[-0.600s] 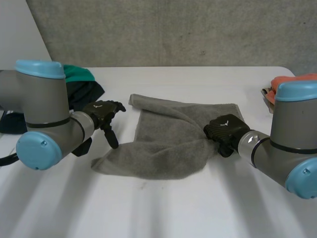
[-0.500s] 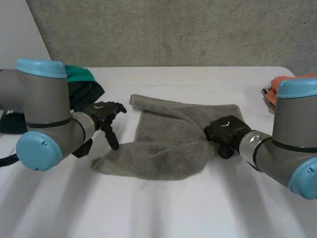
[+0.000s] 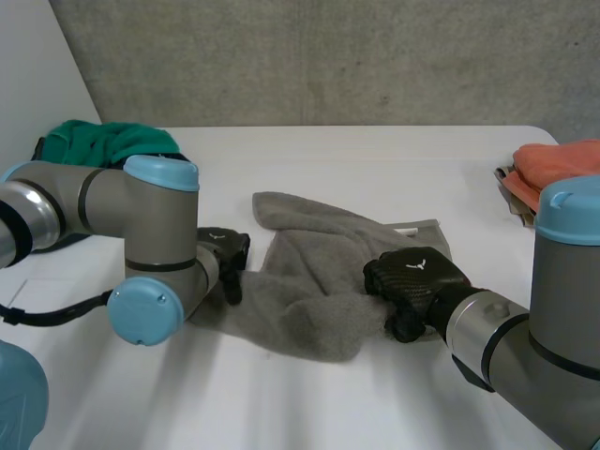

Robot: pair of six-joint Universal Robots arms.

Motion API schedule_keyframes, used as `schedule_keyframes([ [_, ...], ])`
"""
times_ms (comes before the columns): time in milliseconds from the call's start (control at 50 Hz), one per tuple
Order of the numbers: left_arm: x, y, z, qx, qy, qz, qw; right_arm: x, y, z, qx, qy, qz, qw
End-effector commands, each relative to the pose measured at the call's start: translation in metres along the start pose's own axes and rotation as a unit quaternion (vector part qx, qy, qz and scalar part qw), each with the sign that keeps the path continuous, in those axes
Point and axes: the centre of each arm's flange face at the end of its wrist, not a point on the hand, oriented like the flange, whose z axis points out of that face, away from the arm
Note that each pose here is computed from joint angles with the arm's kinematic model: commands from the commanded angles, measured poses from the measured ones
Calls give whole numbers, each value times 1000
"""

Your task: Fold the laundry.

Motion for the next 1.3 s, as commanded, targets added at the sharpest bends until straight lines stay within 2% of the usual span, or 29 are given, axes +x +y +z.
schedule_keyframes([
  [20, -2, -10, 1, 20, -7, 16, 1000, -4, 6, -2, -9, -6, 0, 1000],
  [140, -12, -35, -1, 56, -24, 35, 998, -17, 13, -8, -17, -28, 3, 999],
  [240, -46, -78, -10, 120, -73, 26, 990, -51, 23, -19, -28, -90, 37, 995],
  [360, -70, -130, -38, 202, -106, 28, 973, -105, 36, -24, -84, -202, 128, 967],
  [400, -72, -136, -46, 212, -109, 35, 970, -99, 28, -19, -84, -189, 144, 968],
  [420, -73, -141, -53, 219, -110, 46, 968, -77, 14, -11, -71, -149, 160, 973],
  [480, -75, -146, -64, 230, -111, 61, 965, -40, -10, -4, -42, -88, 164, 982],
  [500, -76, -150, -72, 238, -108, 71, 963, -17, -25, -1, -23, -57, 152, 986],
  [560, -76, -154, -84, 247, -103, 86, 960, 11, -42, 1, -16, -29, 95, 995],
  [620, -74, -152, -97, 249, -94, 100, 959, 15, -47, 2, -24, -38, 40, 998],
  [640, -73, -151, -105, 251, -90, 105, 958, 16, -51, 8, -24, -42, 2, 999],
  [700, -70, -149, -118, 254, -83, 112, 957, 17, -55, 25, -12, -44, -41, 998],
  [800, -59, -142, -152, 272, -60, 139, 950, 2, -64, 80, 52, -56, -133, 988],
  [960, -40, -132, -201, 315, -45, 182, 931, -41, -42, 160, 125, -90, -193, 969],
  [1120, -40, -129, -224, 340, -53, 189, 920, -79, -17, 200, 154, -121, -194, 961],
  [1200, -46, -130, -223, 340, -58, 187, 920, -64, -39, 213, 203, -68, -171, 962],
  [1240, -52, -132, -216, 339, -66, 190, 919, -33, -70, 215, 249, 21, -148, 957],
  [1260, -59, -135, -207, 338, -76, 188, 919, -4, -96, 211, 282, 88, -131, 946],
  [1300, -66, -141, -196, 342, -88, 187, 917, 17, -121, 199, 314, 134, -122, 932],
])
